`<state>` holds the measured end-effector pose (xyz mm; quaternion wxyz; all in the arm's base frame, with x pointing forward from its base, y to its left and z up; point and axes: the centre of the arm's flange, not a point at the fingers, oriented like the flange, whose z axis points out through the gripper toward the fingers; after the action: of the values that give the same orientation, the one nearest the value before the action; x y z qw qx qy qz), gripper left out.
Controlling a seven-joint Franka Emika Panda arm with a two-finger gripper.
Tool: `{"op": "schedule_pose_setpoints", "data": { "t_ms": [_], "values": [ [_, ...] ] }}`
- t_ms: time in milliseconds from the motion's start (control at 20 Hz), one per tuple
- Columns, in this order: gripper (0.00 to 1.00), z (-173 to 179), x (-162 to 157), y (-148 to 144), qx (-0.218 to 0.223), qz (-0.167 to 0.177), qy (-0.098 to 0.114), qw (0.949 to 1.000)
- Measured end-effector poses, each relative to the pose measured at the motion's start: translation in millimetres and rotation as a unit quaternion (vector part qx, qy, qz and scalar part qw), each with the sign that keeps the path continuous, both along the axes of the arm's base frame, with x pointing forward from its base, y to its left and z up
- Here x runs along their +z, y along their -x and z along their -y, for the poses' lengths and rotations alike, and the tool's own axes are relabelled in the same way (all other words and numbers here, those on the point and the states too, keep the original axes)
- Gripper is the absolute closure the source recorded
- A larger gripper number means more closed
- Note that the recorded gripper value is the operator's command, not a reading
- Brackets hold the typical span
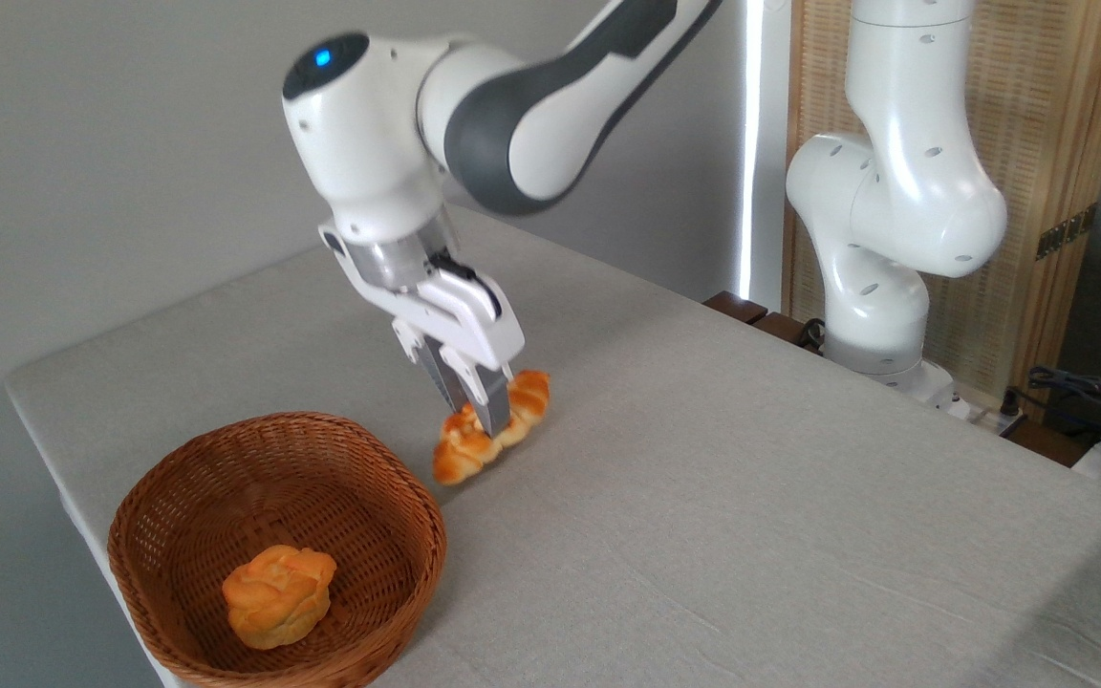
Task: Put bread into the basket
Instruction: 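Lift the braided roll and carry it over the wicker basket, then lower the roll into the basket and open the gripper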
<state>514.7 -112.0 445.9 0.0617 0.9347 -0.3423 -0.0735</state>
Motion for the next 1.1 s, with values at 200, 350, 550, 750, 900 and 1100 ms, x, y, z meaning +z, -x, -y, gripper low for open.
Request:
{"op": "schedule_pose_setpoints", "data": {
  "t_ms": [200, 350, 550, 750, 900, 1100],
  "values": [
    [0.55, 6.2, 55.3, -0.9, -0.006, 0.049, 0.009, 0.9987],
    [0.52, 9.6, 95.6, -14.2, -0.003, 0.121, 0.022, 0.9924],
    [0.47, 4.8, 113.2, -39.6, 0.014, 0.219, 0.038, 0.9748],
    [0.47, -0.4, 106.1, -61.0, 0.078, 0.264, 0.05, 0.9602],
    [0.44, -6.2, 100.4, -66.3, 0.132, 0.26, 0.053, 0.9552],
    [0.03, -25.2, 89.8, -78.2, 0.168, 0.267, 0.053, 0.9475]
  ]
}}
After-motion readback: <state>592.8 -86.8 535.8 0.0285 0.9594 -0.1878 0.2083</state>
